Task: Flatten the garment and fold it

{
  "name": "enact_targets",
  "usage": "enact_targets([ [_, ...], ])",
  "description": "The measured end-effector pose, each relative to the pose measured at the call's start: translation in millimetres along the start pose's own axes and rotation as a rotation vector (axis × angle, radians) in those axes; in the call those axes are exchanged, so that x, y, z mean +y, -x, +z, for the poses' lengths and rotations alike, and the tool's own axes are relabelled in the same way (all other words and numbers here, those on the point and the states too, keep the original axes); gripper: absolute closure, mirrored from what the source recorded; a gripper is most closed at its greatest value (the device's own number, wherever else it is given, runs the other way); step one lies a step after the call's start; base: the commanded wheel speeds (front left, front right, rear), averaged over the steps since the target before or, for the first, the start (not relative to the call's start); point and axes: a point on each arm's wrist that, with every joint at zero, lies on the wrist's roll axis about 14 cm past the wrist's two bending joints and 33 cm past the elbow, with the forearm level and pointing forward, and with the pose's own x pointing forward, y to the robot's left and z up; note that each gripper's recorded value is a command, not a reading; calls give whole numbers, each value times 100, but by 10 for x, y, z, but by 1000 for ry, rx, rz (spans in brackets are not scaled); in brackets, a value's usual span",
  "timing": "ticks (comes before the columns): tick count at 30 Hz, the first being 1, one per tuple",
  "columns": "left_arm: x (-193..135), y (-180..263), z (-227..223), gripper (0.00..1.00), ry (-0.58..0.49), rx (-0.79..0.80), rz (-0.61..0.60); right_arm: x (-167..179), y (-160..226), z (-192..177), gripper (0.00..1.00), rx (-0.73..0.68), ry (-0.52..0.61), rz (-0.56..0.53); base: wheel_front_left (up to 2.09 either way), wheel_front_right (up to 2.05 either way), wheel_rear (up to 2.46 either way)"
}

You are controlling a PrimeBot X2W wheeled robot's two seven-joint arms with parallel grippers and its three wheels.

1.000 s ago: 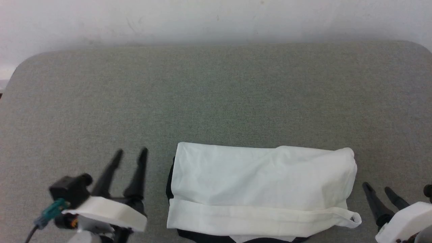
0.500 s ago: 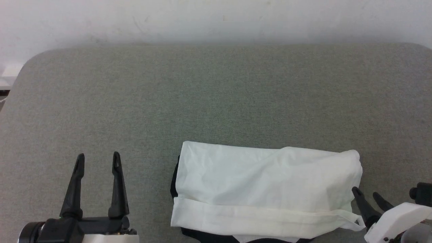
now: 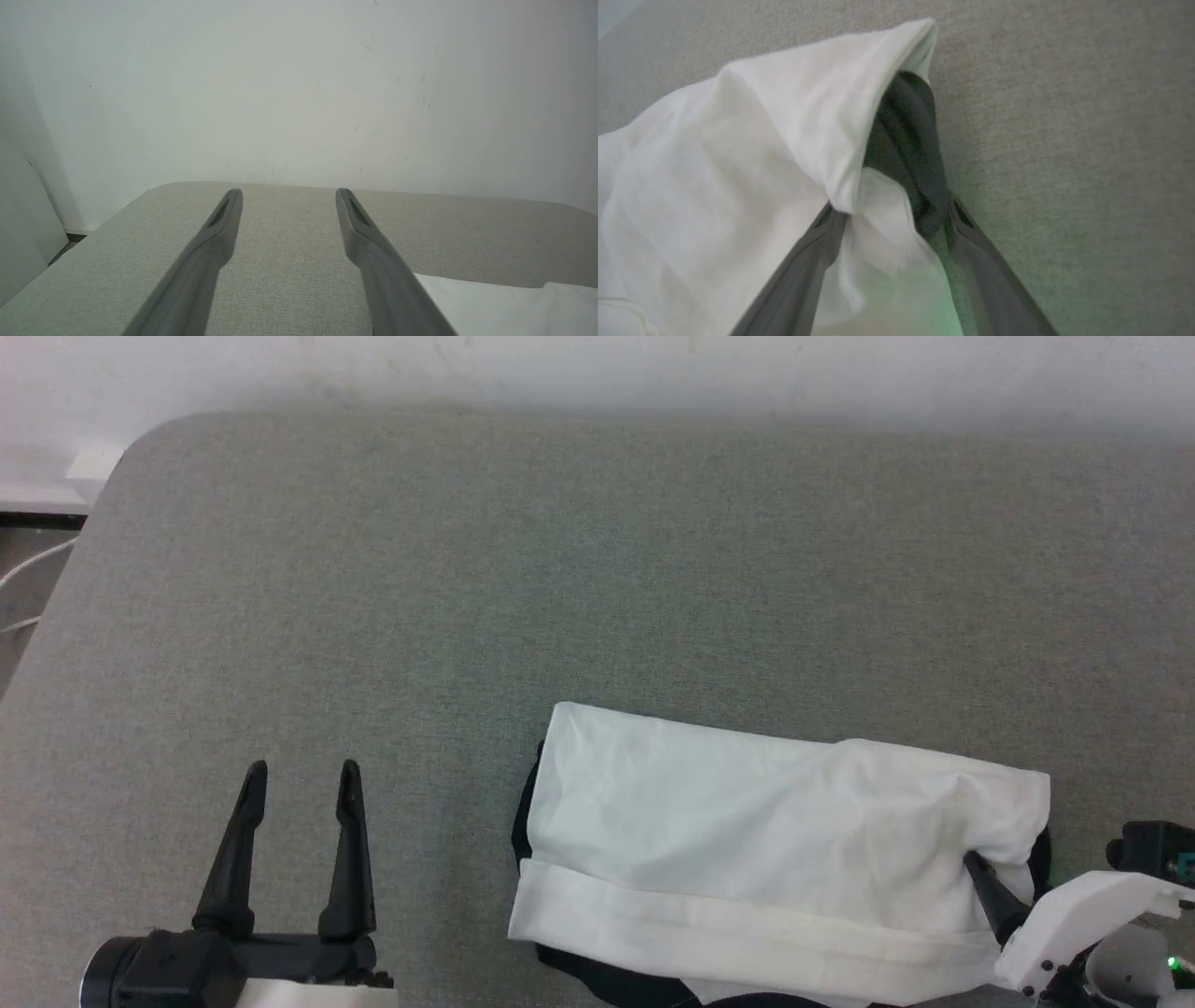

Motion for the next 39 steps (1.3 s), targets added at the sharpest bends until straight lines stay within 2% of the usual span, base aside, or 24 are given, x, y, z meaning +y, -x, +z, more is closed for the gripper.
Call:
enact_targets([
  [2, 20, 13, -33, 0, -7, 12, -1, 11, -69, -15, 0, 17, -2, 1, 0, 0, 0],
  [3, 33, 18, -54, 0, -12, 19, 0, 28, -105, -8, 18, 21, 1, 4, 0, 0, 0],
  [4, 39, 22, -72, 0, -16, 25, -3, 39, -137, -4, 62, 25, 1, 6, 0, 0, 0],
  [5, 40, 24, -88, 0, -15, 30, -5, 47, -167, 4, 100, 29, 2, 7, 0, 0, 0],
  [16, -40, 58, -164, 0, 0, 49, -37, -20, -165, 147, 100, -4, 18, -20, 0, 0, 0],
  [27, -196, 14, -184, 0, 31, 45, -83, -1000, 313, 994, 100, -203, 30, -290, 0, 0, 0],
  [30, -205, 14, -190, 0, 30, 46, -90, -1134, 430, 1110, 100, -225, 40, -334, 0, 0, 0],
  [34, -215, 15, -186, 0, 30, 43, -94, -977, 452, 1158, 100, -233, 47, -297, 0, 0, 0],
  [39, -251, 33, -171, 0, 44, 37, -101, -527, 452, 1089, 100, -209, 70, -169, 0, 0, 0],
])
